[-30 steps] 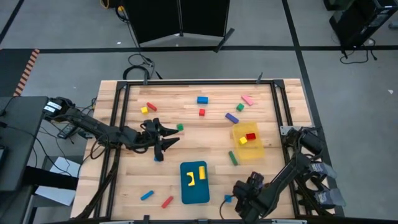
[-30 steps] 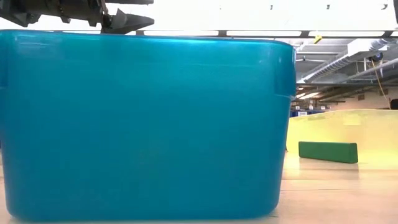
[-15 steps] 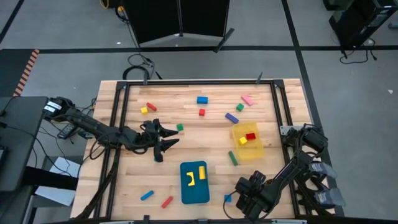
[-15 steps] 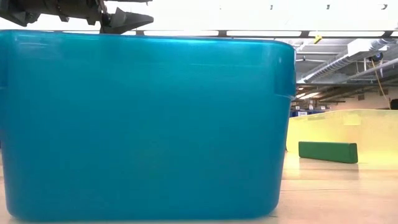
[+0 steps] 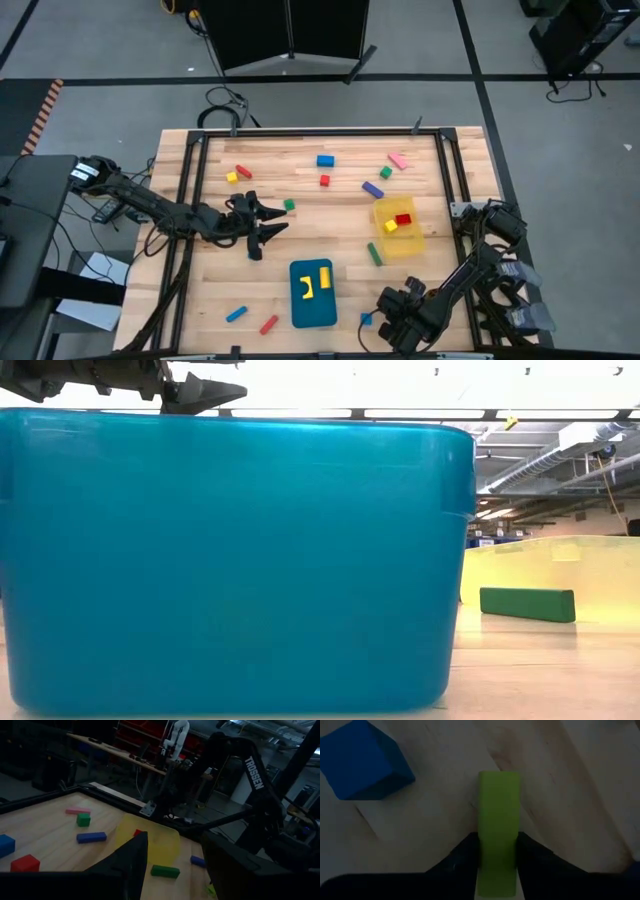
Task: Sort blocks by size
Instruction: Put the large light green block into the blue bin
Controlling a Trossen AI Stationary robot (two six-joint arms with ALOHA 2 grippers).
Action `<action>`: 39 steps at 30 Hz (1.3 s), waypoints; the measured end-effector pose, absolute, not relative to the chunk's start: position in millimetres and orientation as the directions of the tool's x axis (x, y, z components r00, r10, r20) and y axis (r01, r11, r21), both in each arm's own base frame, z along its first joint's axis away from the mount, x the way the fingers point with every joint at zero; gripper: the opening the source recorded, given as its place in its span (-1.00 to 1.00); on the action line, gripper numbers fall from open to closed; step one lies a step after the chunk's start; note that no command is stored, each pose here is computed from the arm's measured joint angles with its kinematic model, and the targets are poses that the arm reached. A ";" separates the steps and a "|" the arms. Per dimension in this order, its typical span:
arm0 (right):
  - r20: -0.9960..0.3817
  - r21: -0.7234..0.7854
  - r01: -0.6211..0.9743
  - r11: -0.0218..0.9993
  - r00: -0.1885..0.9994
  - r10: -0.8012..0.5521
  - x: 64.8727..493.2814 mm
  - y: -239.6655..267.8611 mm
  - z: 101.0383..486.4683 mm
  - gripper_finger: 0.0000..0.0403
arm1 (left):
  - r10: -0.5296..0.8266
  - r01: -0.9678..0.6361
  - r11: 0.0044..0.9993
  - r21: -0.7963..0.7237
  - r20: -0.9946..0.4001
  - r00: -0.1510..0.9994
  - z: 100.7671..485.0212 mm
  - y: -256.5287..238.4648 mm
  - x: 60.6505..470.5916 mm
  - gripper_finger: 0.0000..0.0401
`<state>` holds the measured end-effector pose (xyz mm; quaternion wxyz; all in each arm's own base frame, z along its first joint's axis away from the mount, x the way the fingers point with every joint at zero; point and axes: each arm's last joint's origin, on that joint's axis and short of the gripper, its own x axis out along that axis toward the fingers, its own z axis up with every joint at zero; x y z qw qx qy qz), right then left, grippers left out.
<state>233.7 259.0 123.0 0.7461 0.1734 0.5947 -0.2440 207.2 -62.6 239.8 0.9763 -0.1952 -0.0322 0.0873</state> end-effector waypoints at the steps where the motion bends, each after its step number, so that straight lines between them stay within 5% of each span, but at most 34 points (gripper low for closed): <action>1: -0.971 -0.033 0.570 0.821 0.176 -0.162 233.9 259.1 123.4 -0.44 | 0.183 -0.158 0.908 -0.387 0.029 0.983 239.8 -62.6 207.2 -0.04; 17: -0.847 -0.050 0.494 0.868 0.439 -0.299 259.9 252.8 196.8 -0.44 | 0.183 -0.152 0.906 -0.395 0.041 0.982 241.1 -62.6 207.2 -0.04; 30: -0.663 0.062 0.219 0.974 0.738 -0.124 332.2 241.4 223.0 -0.44 | 0.183 -0.152 0.906 -0.395 0.043 0.982 241.3 -62.6 207.2 -0.04; 39: -0.586 0.090 0.164 0.982 0.806 -0.080 358.5 223.6 232.9 -0.36 | 0.182 -0.153 0.907 -0.392 0.039 0.982 240.9 -62.6 207.2 -0.04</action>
